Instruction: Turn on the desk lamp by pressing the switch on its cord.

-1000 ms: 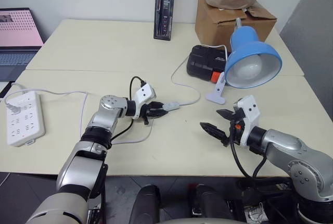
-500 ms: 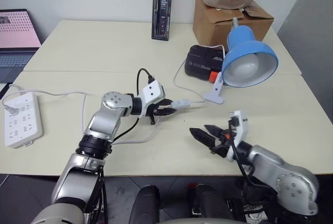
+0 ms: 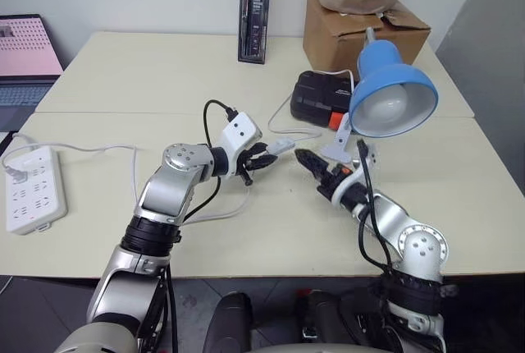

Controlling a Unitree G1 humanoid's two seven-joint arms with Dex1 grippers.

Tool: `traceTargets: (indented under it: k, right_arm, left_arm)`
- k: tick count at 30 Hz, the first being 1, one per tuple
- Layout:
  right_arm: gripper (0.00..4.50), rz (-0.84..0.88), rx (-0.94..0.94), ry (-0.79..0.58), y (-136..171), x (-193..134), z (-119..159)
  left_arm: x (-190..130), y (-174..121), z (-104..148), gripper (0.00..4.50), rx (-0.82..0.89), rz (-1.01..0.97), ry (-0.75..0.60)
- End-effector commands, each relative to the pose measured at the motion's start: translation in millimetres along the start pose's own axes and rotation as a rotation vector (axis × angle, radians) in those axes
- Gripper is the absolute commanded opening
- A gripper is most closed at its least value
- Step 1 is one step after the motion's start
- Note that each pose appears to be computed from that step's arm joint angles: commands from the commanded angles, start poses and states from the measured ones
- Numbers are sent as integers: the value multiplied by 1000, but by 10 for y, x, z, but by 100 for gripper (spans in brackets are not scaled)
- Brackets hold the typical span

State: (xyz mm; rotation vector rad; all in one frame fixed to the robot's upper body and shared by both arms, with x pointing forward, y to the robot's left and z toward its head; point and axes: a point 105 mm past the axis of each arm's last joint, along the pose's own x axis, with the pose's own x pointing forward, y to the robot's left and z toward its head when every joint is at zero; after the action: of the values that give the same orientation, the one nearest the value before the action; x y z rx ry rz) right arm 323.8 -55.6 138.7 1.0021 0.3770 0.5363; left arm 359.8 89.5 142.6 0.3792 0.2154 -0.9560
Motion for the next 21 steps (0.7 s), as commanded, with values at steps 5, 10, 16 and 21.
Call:
traceTargets:
  k: [5, 10, 16, 21]
  right_arm:
    - [450, 51, 140, 21, 146, 172, -195]
    - [450, 47, 174, 11, 152, 219, -213]
    - [450, 47, 177, 14, 151, 258, -229]
    - [450, 46, 176, 14, 150, 299, -227]
  left_arm:
    - [11, -36, 225, 106, 22, 4, -57]
    - [29, -55, 268, 106, 17, -5, -68]
    - [44, -85, 280, 106, 22, -14, -70]
    - [56, -120, 290, 106, 13, -27, -76]
